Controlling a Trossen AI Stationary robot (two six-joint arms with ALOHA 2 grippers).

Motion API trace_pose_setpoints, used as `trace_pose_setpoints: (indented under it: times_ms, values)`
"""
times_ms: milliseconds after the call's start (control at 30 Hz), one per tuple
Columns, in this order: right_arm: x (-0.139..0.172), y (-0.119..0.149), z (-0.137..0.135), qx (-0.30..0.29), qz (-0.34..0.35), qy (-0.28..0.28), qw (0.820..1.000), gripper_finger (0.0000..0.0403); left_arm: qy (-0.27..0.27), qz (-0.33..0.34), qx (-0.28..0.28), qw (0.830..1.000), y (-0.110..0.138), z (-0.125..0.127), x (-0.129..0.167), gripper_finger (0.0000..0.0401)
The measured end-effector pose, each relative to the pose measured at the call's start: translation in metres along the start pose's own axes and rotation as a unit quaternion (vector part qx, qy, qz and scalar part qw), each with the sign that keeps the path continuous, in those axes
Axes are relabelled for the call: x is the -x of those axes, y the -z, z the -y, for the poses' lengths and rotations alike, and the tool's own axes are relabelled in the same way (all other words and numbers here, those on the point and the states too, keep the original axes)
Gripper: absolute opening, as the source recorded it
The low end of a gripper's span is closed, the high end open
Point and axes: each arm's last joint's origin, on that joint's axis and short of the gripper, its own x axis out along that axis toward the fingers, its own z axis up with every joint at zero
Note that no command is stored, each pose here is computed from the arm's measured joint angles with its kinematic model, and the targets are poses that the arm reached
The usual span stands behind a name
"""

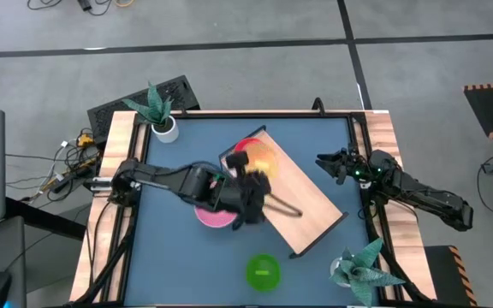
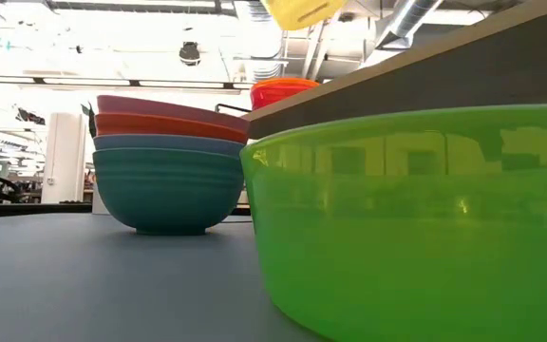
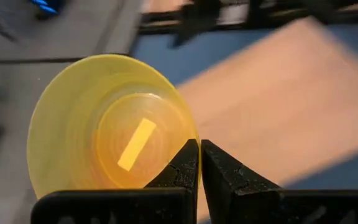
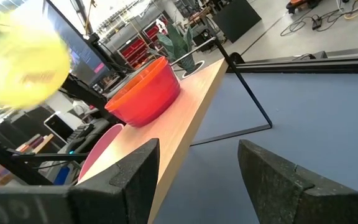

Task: Place and stack bowls onto a shelf
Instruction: Stack the yellow bowl on top of the orange bowl on the shelf

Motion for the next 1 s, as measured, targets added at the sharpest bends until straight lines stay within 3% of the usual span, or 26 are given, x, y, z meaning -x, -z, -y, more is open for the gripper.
trace_pose_setpoints:
  times_ms: [233, 400, 467, 600, 1000]
  values:
    - [0.000, 0.000, 0.000, 0.000, 0.000, 0.000, 1.000, 0.0245, -0.056, -0.054, -0.042, 0.996, 0.001, -0.050, -0.037, 0.0000]
    - [0.000, 0.000, 0.000, 0.000, 0.000, 0.000, 1.000, 0.0245, 0.013, -0.133, -0.030, 0.991, 0.016, -0.073, -0.064, 0.0000]
    - [0.000, 0.000, 0.000, 0.000, 0.000, 0.000, 1.000, 0.0245, 0.047, -0.159, -0.034, 0.986, 0.023, -0.072, -0.070, 0.0000]
    - [0.000, 0.000, 0.000, 0.000, 0.000, 0.000, 1.000, 0.0245, 0.042, -0.179, -0.060, 0.981, 0.034, -0.061, -0.080, 0.0000]
    - [0.000, 0.000, 0.000, 0.000, 0.000, 0.000, 1.000, 0.0245, 0.070, -0.166, -0.056, 0.982, 0.035, -0.055, -0.089, 0.0000]
